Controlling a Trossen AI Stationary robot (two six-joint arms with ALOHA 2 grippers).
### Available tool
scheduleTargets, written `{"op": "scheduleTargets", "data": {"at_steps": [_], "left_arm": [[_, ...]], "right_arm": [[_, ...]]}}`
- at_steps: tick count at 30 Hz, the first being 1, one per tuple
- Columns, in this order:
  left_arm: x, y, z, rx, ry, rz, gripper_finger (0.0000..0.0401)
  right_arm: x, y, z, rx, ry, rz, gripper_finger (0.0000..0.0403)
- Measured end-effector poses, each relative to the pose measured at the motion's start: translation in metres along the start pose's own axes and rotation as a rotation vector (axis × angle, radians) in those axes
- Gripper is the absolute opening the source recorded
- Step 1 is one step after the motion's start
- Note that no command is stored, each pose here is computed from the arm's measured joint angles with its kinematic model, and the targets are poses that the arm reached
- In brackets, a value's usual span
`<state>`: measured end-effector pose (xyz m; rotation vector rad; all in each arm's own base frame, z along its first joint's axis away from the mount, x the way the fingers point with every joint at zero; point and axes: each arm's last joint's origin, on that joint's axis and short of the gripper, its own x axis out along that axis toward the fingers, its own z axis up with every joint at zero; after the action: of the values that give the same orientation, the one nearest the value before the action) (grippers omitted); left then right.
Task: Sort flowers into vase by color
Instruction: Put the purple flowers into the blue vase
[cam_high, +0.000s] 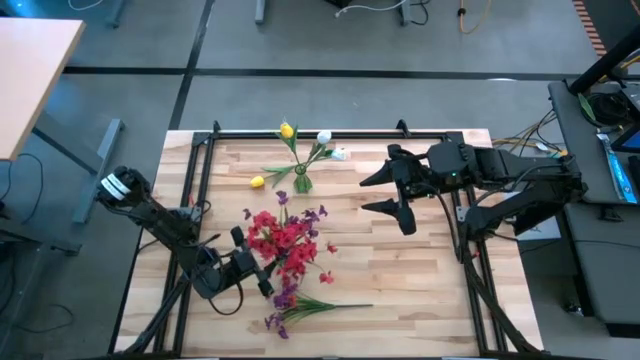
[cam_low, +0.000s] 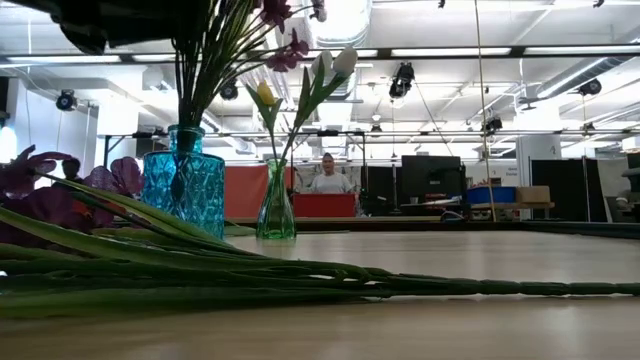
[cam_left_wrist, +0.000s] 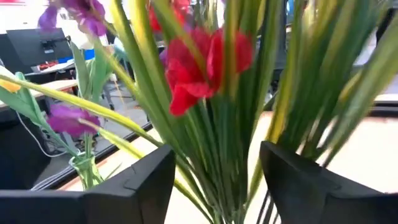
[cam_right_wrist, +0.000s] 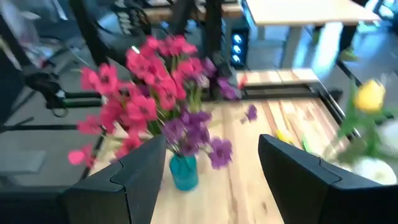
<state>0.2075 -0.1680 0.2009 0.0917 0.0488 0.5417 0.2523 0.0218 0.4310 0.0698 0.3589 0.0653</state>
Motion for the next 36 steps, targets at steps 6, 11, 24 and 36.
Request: {"op": "scheduleTargets", "data": {"at_steps": [6,11,24,36], "left_arm": [[-0.012,0.004,0.010,-0.052,-0.013,-0.023,0.0228],[-0.023,0.007,0.016,-0.071,-0.016,-0.048,0.0228],[-0.067,0.036,0.034,-0.318,0.038,-0.217,0.0228],[-0.069,0.048,0.029,-0.409,0.155,-0.339,0.0228]], "right_arm": [[0.000,-0.004,-0.012,0.048,0.103,-0.111,0.0249],[0.000,-0.005,-0.021,0.096,0.177,-0.152,0.0248],[0.034,0.020,-0.101,0.184,0.399,-0.145,0.0232],[0.065,0.075,-0.170,0.195,0.269,0.028,0.0219]]}}
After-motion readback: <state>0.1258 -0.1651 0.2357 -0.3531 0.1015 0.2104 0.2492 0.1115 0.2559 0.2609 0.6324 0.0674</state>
